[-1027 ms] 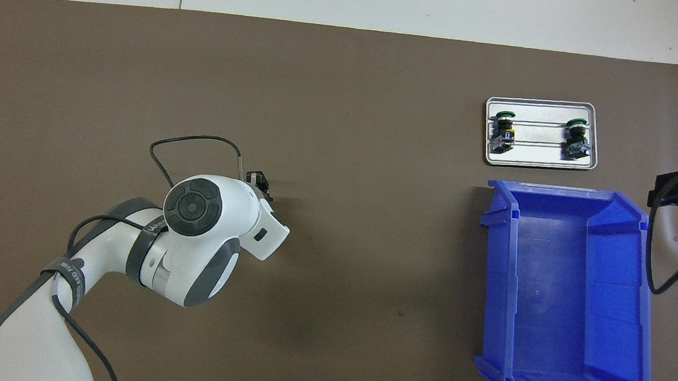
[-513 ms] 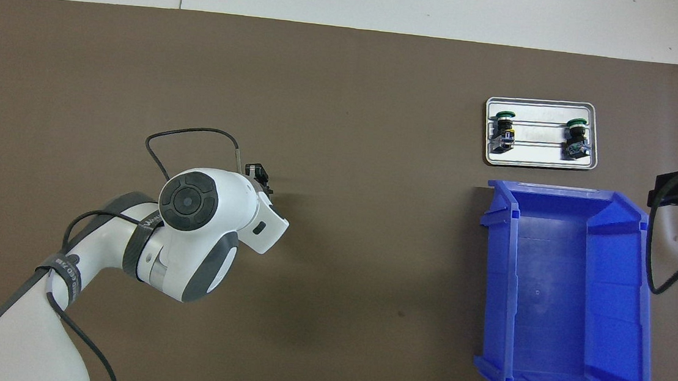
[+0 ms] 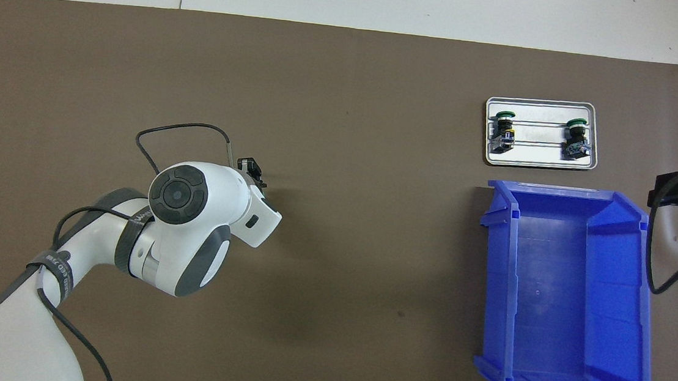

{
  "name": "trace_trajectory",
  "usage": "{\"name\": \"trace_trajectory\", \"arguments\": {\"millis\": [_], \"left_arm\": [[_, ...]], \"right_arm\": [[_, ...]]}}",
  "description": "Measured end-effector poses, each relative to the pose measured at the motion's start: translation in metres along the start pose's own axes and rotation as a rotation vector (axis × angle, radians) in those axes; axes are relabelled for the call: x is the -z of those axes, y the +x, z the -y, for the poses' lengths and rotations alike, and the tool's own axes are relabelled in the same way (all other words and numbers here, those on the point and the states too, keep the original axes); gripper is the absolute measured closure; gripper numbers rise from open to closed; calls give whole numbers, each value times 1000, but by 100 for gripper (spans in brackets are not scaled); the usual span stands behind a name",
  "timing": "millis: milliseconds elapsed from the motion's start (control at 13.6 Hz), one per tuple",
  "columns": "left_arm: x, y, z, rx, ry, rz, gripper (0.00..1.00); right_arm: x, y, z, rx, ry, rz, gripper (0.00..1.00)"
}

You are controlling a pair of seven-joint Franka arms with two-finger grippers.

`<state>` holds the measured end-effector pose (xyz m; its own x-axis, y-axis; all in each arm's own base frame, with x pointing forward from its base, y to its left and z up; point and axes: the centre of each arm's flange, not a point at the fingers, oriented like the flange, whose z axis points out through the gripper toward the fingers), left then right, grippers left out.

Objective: Place and press button with both arms
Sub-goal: 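Press down on the green button with the left gripper, then lift the left gripper up off the button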

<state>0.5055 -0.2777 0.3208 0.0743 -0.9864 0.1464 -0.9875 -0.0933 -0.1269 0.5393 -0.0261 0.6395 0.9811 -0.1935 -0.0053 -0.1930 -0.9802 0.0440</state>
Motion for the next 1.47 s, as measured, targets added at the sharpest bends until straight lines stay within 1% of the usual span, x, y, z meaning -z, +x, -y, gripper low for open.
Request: {"name": "trace_trajectory", "arguments": {"millis": [73,220,293,367,440,513,660,807,880,953,1100,1247,1393,1467], "left_arm": [[0,-2,1,4,1,0,56],[1,-4,3,9,2,1,52],[1,-5,3,9,2,1,44],[0,-5,3,9,0,2,44],[0,-5,3,9,-2,3,39],[0,-5,3,10,-4,4,36],[0,-5,3,10,-6,5,36],[1,-4,3,10,-3,3,32],[4,-2,6,11,3,-1,32],[9,0,8,22,4,-3,24],[22,9,14,82,-22,7,23],[49,21,27,151,-58,15,23],[82,26,43,239,-103,-15,23],[97,19,54,298,-108,-28,23]], "right_arm": [[0,0,0,0,0,0,0],[0,0,0,0,0,0,0],[0,0,0,0,0,0,0],[0,0,0,0,0,0,0],[0,0,0,0,0,0,0],[0,0,0,0,0,0,0],[0,0,0,0,0,0,0],[0,0,0,0,0,0,0],[0,0,0,0,0,0,0],[0,0,0,0,0,0,0],[0,0,0,0,0,0,0],[0,0,0,0,0,0,0],[0,0,0,0,0,0,0],[0,0,0,0,0,0,0]]}}
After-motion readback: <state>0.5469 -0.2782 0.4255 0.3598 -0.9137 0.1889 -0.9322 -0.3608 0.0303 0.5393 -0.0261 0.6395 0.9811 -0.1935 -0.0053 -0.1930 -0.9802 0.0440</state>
